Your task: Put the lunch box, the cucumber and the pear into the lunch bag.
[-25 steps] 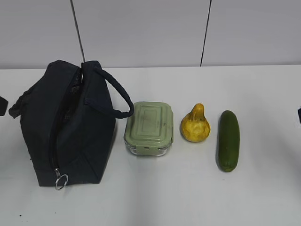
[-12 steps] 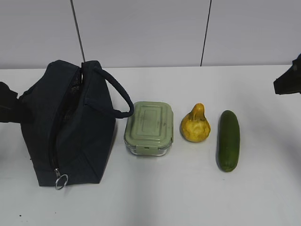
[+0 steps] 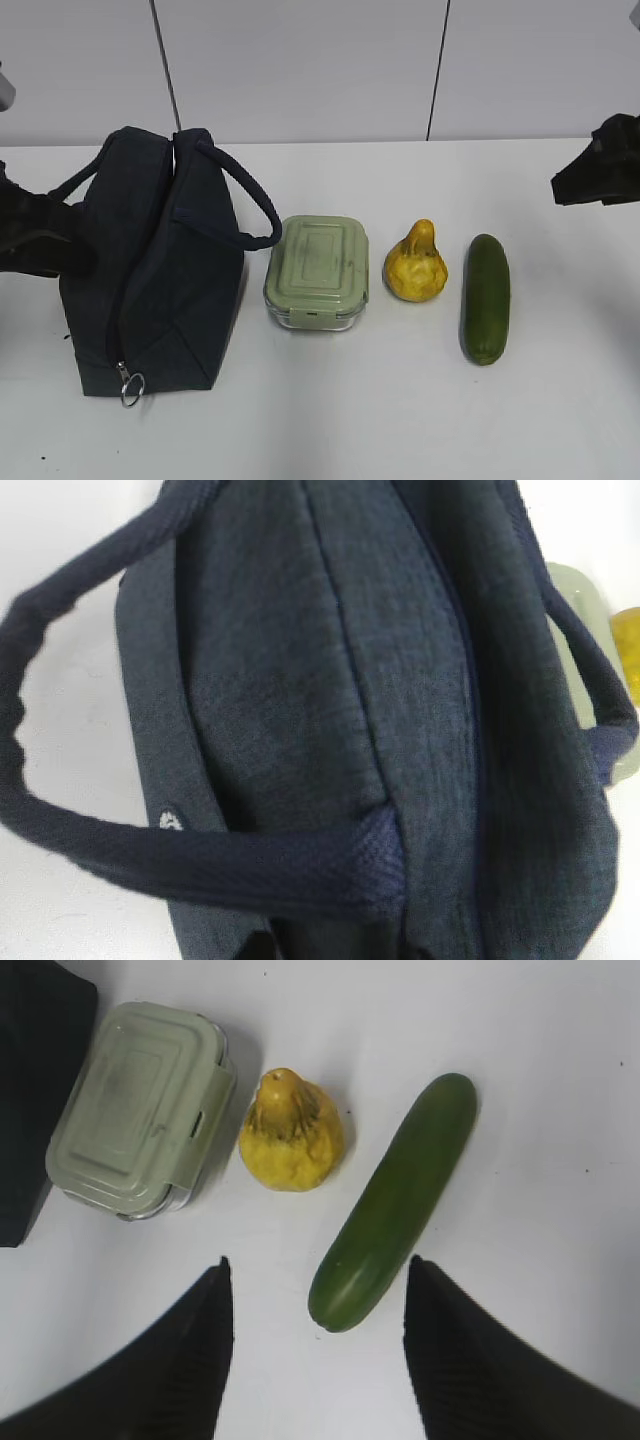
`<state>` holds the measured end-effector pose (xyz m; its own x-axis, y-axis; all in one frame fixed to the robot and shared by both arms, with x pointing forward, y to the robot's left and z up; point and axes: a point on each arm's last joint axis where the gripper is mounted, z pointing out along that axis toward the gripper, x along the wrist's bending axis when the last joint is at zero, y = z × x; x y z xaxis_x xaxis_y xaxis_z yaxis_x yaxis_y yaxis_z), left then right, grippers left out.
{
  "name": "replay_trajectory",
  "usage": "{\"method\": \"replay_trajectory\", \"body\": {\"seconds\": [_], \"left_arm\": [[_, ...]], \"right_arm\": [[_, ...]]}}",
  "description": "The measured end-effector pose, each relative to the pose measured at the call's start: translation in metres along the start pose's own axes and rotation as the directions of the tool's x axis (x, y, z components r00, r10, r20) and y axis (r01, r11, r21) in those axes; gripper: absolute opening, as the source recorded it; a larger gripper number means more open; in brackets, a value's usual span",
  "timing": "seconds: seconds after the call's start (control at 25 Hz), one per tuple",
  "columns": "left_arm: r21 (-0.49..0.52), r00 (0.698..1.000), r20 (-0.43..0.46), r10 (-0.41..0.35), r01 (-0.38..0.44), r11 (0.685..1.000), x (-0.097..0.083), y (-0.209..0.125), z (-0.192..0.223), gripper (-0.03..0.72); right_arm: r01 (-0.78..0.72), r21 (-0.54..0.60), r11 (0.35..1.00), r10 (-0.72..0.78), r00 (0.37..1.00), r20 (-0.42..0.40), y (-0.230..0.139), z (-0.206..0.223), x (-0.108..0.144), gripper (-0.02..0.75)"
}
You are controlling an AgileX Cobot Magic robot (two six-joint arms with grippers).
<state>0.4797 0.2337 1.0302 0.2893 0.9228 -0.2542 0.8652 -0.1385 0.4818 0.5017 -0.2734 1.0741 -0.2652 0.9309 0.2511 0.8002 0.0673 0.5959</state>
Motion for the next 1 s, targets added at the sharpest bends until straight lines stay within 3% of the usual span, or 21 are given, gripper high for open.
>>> {"method": "replay_trajectory", "body": {"seconds": [0.12, 0.2, 0.52, 1.0], "left_arm": [[0.004, 1.000, 0.002, -0.003, 0.003, 1.000, 0.001, 0.001, 0.006, 0.041], [0.003, 1.000, 0.000, -0.003, 0.003, 1.000, 0.002, 0.002, 0.007, 0.000], [-0.016, 1.000, -0.004, 0.002, -0.002, 1.000, 0.002, 0.003, 0.005, -0.012], [-0.041, 1.000, -0.005, 0.010, -0.011, 0.999, 0.000, 0.004, -0.002, -0.013]], "right_arm": [[0.003, -0.009, 1.000, -0.003, 1.000, -0.016, 0.001, 0.000, 0.001, 0.427], [0.006, -0.010, 1.000, -0.006, 1.000, -0.023, 0.001, 0.000, 0.002, 0.426], [-0.015, 0.022, 1.000, 0.015, 0.999, -0.032, 0.010, 0.014, -0.004, 0.416], [-0.175, 0.299, 0.938, 0.182, 0.983, 0.004, 0.011, 0.098, -0.041, 0.414]]}}
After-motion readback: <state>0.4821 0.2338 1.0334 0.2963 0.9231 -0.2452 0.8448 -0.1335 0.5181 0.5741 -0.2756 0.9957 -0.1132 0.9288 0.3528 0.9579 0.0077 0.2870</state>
